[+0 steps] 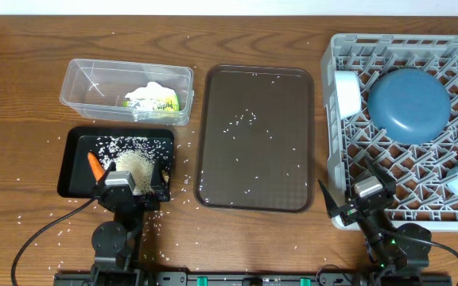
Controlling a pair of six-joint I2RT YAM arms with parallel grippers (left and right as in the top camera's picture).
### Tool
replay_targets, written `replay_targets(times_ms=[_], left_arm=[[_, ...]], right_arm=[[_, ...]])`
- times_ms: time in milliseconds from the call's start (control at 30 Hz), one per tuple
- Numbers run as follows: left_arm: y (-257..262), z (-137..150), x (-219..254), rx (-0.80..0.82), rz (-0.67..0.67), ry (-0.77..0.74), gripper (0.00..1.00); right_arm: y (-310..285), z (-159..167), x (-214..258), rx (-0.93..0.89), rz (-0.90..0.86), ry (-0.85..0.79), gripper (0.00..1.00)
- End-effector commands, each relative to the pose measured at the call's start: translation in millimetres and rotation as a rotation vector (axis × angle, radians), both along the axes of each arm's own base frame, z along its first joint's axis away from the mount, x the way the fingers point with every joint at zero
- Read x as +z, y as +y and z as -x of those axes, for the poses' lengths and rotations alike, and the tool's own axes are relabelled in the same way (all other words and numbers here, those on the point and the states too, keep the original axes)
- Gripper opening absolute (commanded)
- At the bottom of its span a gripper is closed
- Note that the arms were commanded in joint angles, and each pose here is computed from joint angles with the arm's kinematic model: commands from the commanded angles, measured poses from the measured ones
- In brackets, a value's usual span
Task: Sort waste into correct bins and load items into the dishwasher rack
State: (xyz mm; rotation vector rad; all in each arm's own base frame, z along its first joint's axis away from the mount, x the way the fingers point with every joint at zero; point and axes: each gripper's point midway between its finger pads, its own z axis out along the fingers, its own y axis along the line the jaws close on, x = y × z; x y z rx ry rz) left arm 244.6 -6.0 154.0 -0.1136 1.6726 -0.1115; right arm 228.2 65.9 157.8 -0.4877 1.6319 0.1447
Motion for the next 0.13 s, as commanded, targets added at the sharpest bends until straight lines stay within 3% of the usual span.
replay_targets(times_ms=[0,100], left_arm=[[1.4,0.8,-17.4,0.006,-0.002,0.051,0.98],[1.4,0.8,-17.4,0.006,-0.002,0.051,0.98]], right_arm=[[2.0,0.6,-0.5,0.009,-0.003,-0.002,0.99],[2.1,0.6,-0.5,0.009,-0.003,-0.002,0.99]])
